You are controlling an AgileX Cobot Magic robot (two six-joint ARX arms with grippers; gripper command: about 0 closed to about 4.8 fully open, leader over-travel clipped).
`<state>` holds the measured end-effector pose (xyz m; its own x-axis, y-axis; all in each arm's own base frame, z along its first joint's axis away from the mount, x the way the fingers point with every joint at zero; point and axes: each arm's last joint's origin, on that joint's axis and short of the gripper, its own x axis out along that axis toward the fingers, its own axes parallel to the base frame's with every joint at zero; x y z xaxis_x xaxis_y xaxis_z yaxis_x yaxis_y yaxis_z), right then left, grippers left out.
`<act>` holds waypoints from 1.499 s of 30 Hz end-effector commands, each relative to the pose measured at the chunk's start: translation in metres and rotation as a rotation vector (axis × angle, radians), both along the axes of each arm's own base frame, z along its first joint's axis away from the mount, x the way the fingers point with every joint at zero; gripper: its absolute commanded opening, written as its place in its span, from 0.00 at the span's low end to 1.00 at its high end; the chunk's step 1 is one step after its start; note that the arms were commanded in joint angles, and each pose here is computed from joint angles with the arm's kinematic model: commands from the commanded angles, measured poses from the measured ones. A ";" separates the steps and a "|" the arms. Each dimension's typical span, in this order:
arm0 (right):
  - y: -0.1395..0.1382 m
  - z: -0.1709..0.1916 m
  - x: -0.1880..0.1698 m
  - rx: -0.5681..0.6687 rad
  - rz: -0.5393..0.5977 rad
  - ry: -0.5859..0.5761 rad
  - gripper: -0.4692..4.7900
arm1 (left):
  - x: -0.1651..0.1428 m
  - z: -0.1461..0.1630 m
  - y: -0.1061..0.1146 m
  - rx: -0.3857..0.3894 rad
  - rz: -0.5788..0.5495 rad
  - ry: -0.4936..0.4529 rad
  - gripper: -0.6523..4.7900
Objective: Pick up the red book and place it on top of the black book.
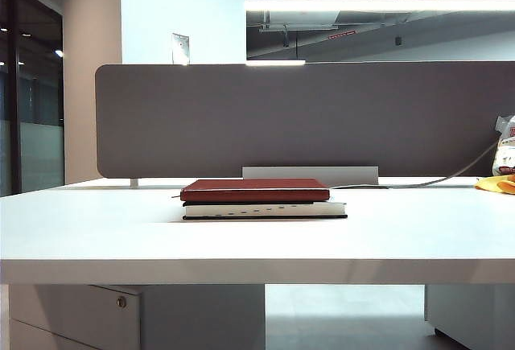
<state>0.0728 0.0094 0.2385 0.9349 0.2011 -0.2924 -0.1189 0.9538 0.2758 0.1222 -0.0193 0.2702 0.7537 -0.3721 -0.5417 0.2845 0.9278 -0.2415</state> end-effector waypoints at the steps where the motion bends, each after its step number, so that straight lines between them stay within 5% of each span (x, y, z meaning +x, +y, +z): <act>1: 0.000 -0.009 0.000 -0.025 0.009 -0.015 0.08 | -0.005 -0.008 0.000 0.000 -0.002 -0.009 0.21; 24: -0.002 -0.041 -0.007 -0.046 -0.013 0.024 0.08 | -0.039 -0.031 0.003 -0.017 -0.002 -0.223 0.21; 41: -0.003 -0.040 -0.007 -0.060 -0.038 0.021 0.08 | -0.044 -0.114 0.004 -0.033 0.008 -0.144 0.21; 45: -0.003 -0.036 -0.005 -0.226 -0.002 -0.056 0.08 | -0.045 -0.113 0.004 -0.033 0.010 -0.148 0.21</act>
<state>0.0663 0.0063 0.1967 0.9326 0.1444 -0.3307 -0.0906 0.9808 0.1727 0.0774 -0.0155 0.1553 0.8238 -0.3781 -0.4223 0.3077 0.9240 -0.2271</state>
